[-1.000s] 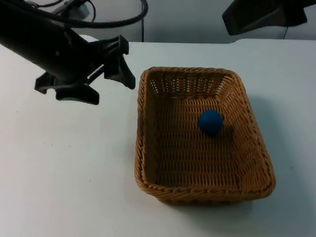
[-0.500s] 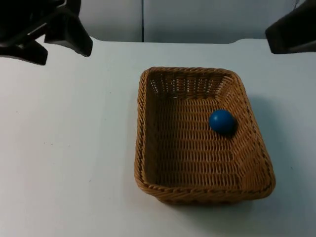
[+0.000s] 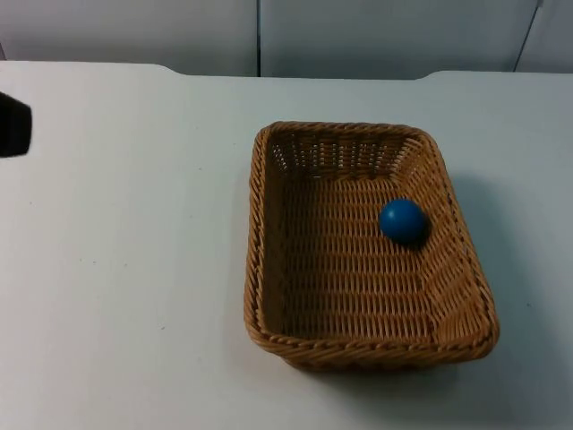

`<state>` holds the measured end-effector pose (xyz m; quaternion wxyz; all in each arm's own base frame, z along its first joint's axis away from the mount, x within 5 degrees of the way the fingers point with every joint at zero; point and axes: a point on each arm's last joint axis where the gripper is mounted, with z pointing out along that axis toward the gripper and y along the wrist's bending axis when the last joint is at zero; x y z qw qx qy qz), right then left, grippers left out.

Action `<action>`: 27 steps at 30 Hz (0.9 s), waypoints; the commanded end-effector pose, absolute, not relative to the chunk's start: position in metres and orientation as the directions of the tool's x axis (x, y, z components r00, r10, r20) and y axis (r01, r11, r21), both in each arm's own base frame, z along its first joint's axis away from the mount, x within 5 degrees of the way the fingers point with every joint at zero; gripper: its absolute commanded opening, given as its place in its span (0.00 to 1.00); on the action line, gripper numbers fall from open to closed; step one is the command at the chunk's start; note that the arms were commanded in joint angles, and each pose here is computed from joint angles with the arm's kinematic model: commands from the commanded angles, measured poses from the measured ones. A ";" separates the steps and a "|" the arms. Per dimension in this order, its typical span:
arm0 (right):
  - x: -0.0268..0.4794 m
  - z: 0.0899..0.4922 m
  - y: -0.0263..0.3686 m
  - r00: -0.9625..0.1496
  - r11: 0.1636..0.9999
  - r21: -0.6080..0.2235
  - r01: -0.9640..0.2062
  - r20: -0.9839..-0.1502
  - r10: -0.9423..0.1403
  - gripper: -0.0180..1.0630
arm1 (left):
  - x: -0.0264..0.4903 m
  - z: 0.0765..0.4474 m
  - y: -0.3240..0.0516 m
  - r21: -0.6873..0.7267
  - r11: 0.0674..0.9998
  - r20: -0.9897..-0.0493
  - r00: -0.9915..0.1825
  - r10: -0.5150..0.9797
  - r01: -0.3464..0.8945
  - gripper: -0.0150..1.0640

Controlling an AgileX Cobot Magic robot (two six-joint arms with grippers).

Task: Pick up the basket with the left hand and place the ball into the basket with the right hand.

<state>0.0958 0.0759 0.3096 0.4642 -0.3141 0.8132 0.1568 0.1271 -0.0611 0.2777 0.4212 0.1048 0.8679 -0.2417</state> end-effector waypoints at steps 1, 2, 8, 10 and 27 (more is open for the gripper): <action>0.085 0.311 0.068 -0.362 0.752 -0.039 -0.659 -0.860 -0.361 0.74 | 0.110 0.283 -0.059 -0.338 0.849 -0.806 -0.590 -0.038 0.407 0.70; 0.079 0.312 0.064 -0.354 0.750 -0.042 -0.660 -0.863 -0.359 0.74 | 0.098 0.289 -0.057 -0.332 0.839 -0.831 -0.555 -0.044 0.431 0.70; 0.054 0.315 0.047 -0.334 0.744 -0.046 -0.666 -0.874 -0.353 0.74 | 0.042 0.307 -0.044 -0.252 0.826 -0.931 -0.360 -0.065 0.503 0.66; 0.050 0.315 0.044 -0.327 0.743 -0.047 -0.667 -0.878 -0.350 0.74 | 0.032 0.307 -0.041 -0.230 0.833 -0.940 -0.336 -0.056 0.503 0.63; 0.000 0.306 0.008 -0.291 0.737 -0.063 -0.673 -0.894 -0.342 0.74 | -0.016 0.311 -0.022 -0.178 0.880 -0.959 -0.279 -0.055 0.440 0.51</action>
